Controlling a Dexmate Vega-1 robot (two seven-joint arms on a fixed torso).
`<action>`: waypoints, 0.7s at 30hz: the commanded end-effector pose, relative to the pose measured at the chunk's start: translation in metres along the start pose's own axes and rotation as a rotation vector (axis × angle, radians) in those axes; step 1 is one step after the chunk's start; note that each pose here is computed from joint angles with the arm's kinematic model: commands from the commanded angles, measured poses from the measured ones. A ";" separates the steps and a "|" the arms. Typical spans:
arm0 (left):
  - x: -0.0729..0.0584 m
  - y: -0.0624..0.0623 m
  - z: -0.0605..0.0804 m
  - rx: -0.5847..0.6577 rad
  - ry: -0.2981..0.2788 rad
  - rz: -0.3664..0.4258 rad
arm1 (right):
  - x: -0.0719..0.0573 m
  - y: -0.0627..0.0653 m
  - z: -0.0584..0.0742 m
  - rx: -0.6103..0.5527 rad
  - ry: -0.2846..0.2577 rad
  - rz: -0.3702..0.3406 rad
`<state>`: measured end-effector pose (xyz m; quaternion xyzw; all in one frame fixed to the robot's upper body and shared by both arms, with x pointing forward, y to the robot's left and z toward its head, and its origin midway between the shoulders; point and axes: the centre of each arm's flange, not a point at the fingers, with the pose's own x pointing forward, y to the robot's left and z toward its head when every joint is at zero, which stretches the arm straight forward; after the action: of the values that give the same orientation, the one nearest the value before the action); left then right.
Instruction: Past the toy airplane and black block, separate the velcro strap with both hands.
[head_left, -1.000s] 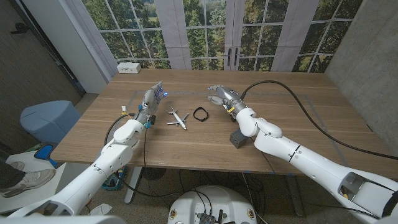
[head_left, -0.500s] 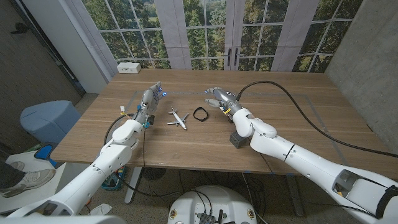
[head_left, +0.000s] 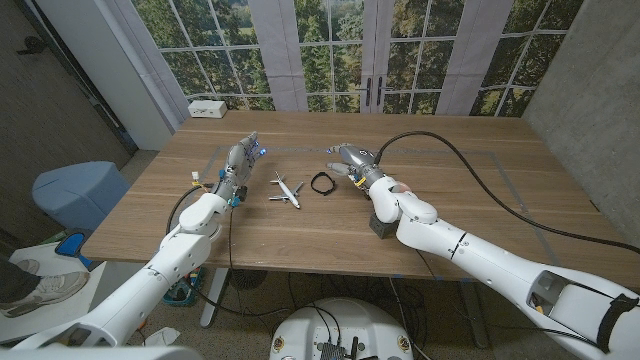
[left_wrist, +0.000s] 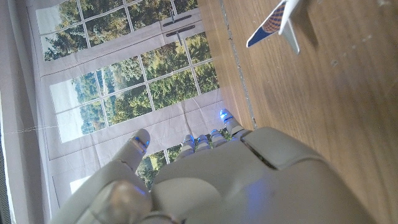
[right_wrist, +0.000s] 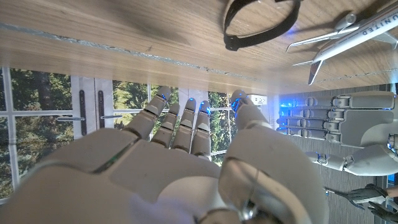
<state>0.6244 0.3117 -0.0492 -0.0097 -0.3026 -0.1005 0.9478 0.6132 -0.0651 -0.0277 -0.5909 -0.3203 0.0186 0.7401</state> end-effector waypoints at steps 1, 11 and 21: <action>0.000 0.001 -0.001 -0.002 0.000 0.003 | 0.002 0.009 0.002 -0.027 0.001 0.018; 0.004 0.000 -0.001 -0.002 0.004 0.001 | 0.005 0.017 -0.002 -0.047 0.010 0.037; 0.006 -0.002 -0.002 0.001 0.008 -0.003 | 0.009 0.024 -0.004 -0.050 0.066 0.040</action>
<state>0.6274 0.3112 -0.0473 -0.0111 -0.3028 -0.1001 0.9477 0.6233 -0.0631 -0.0379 -0.6105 -0.3027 0.0143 0.7318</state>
